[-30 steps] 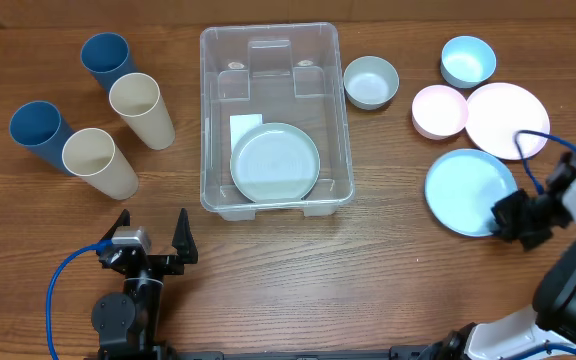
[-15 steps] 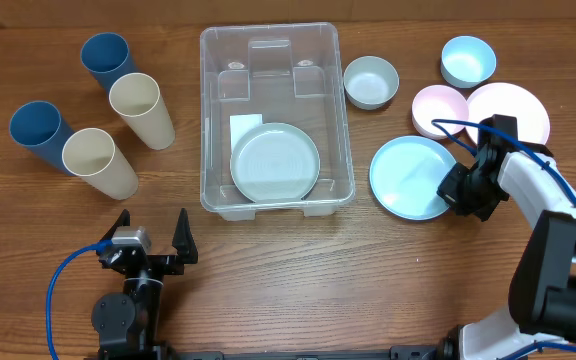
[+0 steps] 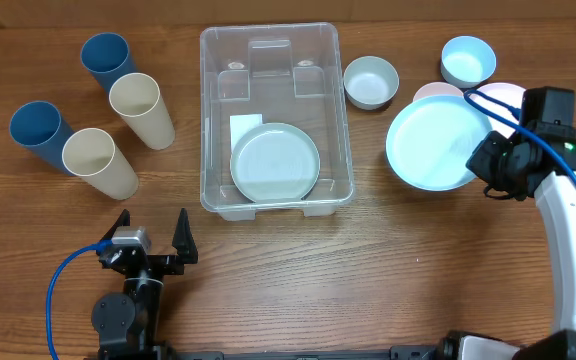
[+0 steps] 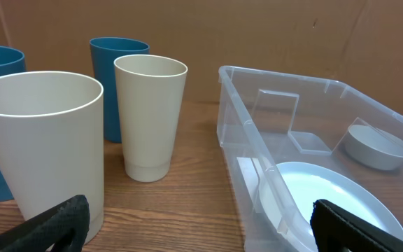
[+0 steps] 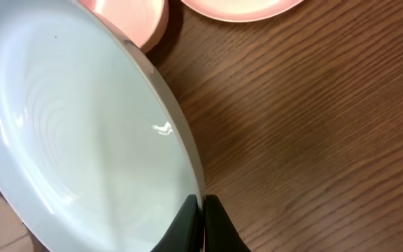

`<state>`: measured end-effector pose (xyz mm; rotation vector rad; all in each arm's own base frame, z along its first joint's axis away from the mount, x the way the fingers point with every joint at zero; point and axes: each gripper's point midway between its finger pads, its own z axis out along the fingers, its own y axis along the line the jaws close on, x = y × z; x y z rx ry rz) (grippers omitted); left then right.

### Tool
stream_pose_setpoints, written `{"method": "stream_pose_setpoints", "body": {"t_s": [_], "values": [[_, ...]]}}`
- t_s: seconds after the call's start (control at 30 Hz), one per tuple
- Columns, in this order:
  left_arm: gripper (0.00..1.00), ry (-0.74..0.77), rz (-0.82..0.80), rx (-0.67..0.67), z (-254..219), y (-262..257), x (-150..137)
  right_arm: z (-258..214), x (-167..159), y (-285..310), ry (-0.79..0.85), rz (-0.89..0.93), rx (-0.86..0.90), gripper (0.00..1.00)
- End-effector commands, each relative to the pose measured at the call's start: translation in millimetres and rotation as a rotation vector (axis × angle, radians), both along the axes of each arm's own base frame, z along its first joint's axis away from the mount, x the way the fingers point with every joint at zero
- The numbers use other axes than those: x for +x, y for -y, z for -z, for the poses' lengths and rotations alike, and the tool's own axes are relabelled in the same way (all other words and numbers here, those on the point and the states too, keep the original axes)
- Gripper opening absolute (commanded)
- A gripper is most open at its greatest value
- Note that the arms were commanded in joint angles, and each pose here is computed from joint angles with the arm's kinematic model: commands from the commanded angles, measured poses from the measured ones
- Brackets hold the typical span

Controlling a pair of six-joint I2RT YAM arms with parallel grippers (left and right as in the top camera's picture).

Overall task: Pack container
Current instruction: 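Grasp the light-blue plate rim with the right gripper and lift, then carry the light-blue plate over the bin and lower it in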

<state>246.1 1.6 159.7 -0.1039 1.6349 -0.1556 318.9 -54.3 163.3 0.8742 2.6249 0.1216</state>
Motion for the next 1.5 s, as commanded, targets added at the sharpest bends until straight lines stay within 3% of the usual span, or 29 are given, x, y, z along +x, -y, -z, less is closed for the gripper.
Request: {"method": "stream_pose_setpoints", "body": {"t_s": [0.0,0.13,0.47,0.6,0.77,0.97,1.17,1.2,1.23,1.33,1.47], "values": [[1.00,0.003,-0.010,-0.008,0,-2,0,-54,4,-9,0.153,-0.037,0.002,0.04],[1.00,0.003,-0.010,-0.008,0,-2,0,-113,-3,-47,0.331,-0.167,0.067,0.04],[1.00,0.003,-0.010,-0.008,0,-2,0,-141,1,-183,0.468,-0.507,0.179,0.04],[1.00,0.003,-0.010,-0.008,0,-2,0,-117,18,-234,0.444,-0.593,0.159,0.04],[1.00,0.003,-0.010,-0.008,0,-2,0,-49,46,-272,0.310,-0.644,0.148,0.04],[1.00,0.003,-0.010,-0.008,0,-2,0,23,69,-285,0.180,-0.646,0.122,0.04],[1.00,0.003,-0.010,-0.008,0,-2,0,61,69,-284,0.091,-0.641,0.103,0.04],[1.00,0.003,-0.010,-0.008,0,-2,0,61,69,-283,0.092,-0.639,0.098,0.08],[1.00,0.003,-0.010,-0.008,0,-2,0,61,70,-283,0.092,-0.639,0.097,0.19],[1.00,0.003,-0.010,-0.008,0,-2,0,62,68,-282,0.085,-0.639,0.095,0.35],[1.00,0.003,-0.010,-0.008,0,-2,0,58,67,-289,0.097,-0.701,0.095,0.36]]}}
